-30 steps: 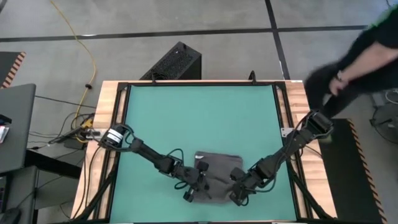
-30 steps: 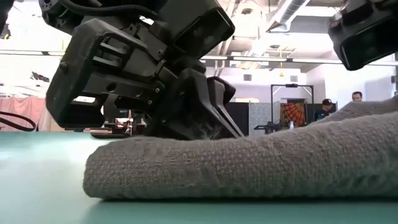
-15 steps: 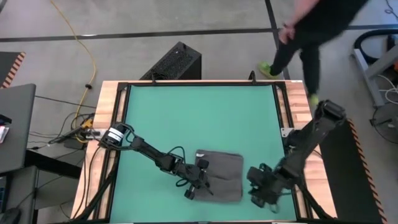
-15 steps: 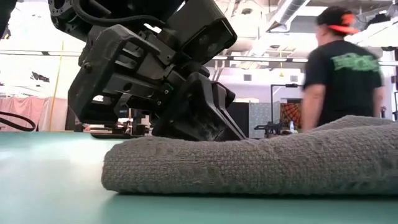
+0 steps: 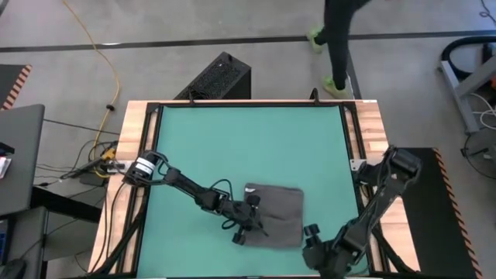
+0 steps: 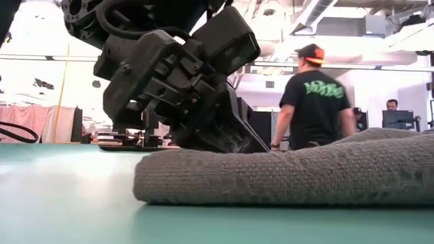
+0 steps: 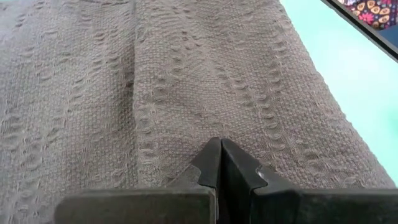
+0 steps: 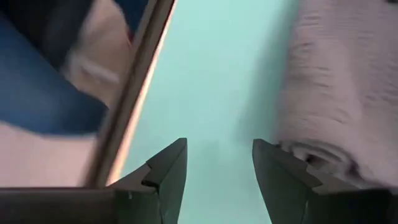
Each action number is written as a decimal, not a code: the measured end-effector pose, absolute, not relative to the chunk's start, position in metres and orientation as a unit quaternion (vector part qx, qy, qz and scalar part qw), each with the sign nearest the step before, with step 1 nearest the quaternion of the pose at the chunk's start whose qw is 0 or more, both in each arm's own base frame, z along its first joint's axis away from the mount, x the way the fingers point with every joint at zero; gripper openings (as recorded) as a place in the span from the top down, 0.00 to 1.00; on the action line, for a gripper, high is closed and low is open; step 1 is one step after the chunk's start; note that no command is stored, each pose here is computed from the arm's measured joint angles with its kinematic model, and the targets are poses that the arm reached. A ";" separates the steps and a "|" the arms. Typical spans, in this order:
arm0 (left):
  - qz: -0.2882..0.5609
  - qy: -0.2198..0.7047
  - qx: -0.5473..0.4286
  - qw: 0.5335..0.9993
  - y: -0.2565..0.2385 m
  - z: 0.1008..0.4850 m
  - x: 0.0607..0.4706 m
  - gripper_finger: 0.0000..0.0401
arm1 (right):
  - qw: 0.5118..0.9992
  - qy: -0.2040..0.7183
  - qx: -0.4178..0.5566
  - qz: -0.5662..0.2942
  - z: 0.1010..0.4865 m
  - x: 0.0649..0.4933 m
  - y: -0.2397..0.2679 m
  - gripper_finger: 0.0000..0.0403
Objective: Roll towel into tight, uniform cylinder
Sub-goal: Roll the gray towel
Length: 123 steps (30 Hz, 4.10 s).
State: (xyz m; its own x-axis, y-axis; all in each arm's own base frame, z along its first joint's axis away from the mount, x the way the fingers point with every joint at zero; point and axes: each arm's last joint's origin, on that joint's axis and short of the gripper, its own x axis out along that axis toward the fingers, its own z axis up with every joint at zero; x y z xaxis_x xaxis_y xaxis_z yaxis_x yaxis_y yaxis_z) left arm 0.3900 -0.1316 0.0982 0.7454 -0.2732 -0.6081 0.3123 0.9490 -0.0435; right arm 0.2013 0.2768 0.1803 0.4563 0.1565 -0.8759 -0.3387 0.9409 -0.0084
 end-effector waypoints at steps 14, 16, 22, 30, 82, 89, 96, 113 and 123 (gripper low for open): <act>-0.153 0.324 -0.006 0.933 -0.120 0.099 0.394 1.00 | 0.807 0.510 -0.296 0.027 0.197 0.209 0.300 0.35; -0.154 0.324 -0.004 0.933 -0.120 0.099 0.394 1.00 | 0.811 0.500 -0.305 0.020 0.198 0.212 0.299 0.35; -0.155 0.323 0.000 0.933 -0.120 0.099 0.394 1.00 | 0.816 0.505 -0.281 0.037 0.186 0.228 0.293 0.35; -0.162 0.322 0.005 0.933 -0.120 0.099 0.394 1.00 | 0.814 0.511 -0.277 0.022 0.170 0.235 0.280 0.35; -0.234 0.348 -0.052 0.906 -0.124 0.097 0.390 1.00 | 0.773 0.591 0.126 -0.192 0.193 0.269 0.198 0.92; -0.233 0.348 -0.054 0.906 -0.124 0.097 0.390 1.00 | 0.757 0.606 0.131 -0.204 0.193 0.279 0.179 0.92; -0.236 0.349 -0.063 0.905 -0.124 0.099 0.390 1.00 | 0.746 0.620 0.128 -0.207 0.191 0.292 0.157 0.92; -0.182 0.247 0.120 0.944 -0.169 0.206 0.344 1.00 | 0.754 0.617 0.141 -0.174 0.176 0.310 0.125 0.92; -0.185 0.225 0.194 0.937 -0.176 0.209 0.347 1.00 | 0.762 0.611 0.146 -0.155 0.173 0.316 0.116 0.92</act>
State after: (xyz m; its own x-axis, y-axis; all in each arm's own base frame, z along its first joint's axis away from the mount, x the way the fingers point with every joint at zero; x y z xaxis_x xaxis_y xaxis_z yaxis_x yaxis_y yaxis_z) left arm 0.3472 -0.1765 0.2088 0.8303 -0.2595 -0.4933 0.4344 0.8558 0.2810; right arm 0.3163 0.1164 0.1729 0.2049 -0.0574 -0.9771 0.4154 0.9090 0.0336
